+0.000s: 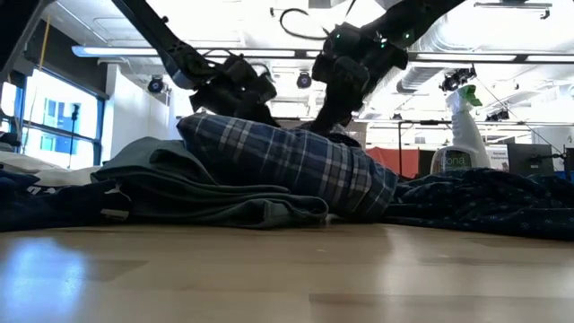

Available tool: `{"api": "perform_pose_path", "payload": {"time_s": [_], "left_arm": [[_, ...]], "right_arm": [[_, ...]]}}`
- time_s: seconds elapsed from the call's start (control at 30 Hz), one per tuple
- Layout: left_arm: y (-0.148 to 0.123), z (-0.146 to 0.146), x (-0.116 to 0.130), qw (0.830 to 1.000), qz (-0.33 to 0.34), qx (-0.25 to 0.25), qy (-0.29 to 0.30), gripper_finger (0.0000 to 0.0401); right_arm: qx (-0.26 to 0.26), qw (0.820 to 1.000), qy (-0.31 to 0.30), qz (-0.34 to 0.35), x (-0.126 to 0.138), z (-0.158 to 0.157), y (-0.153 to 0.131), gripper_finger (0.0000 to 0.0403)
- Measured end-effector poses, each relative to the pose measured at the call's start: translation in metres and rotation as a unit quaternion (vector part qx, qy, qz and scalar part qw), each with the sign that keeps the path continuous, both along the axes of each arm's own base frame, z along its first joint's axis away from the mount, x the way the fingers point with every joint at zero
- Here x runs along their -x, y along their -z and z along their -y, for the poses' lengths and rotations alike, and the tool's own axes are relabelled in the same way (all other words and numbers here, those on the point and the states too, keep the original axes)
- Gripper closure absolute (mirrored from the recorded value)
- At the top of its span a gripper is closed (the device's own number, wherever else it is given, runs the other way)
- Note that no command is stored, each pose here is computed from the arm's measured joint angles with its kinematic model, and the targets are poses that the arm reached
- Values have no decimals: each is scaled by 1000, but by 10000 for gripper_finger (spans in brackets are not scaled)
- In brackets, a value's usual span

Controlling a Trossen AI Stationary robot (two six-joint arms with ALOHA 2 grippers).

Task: Fold Laundry from Bin
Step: Fold the checkered blue polo

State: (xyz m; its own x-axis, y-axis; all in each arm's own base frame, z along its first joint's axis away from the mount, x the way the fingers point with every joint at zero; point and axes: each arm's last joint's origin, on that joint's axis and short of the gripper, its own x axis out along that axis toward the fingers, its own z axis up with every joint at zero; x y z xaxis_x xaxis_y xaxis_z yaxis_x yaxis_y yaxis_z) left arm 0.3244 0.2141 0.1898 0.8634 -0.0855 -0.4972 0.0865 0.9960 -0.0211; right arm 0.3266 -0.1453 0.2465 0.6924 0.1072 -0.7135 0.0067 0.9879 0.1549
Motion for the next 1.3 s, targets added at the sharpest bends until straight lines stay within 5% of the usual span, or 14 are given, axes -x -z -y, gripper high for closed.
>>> {"api": "perform_pose_path", "payload": {"time_s": [0.23, 0.63, 0.87, 1.13, 1.3], "left_arm": [[-1, -5, -6, 998, -47, -37, 38, 240], [0, -31, 15, 994, -97, -48, -17, 391], [-1, -24, 26, 986, -162, -42, -23, 400], [-55, 4, 33, 980, -150, -114, -56, 401], [-72, 12, 44, 983, -148, -77, -83, 401]], "right_arm": [[26, 999, 21, 3, 15, -3, -21, 396], [26, 999, 25, -10, 22, -6, -27, 396], [56, 996, 63, -27, 23, -3, -26, 400], [43, 993, 86, -69, 17, 11, -2, 400], [37, 988, 105, -108, 5, 21, 29, 400]]}}
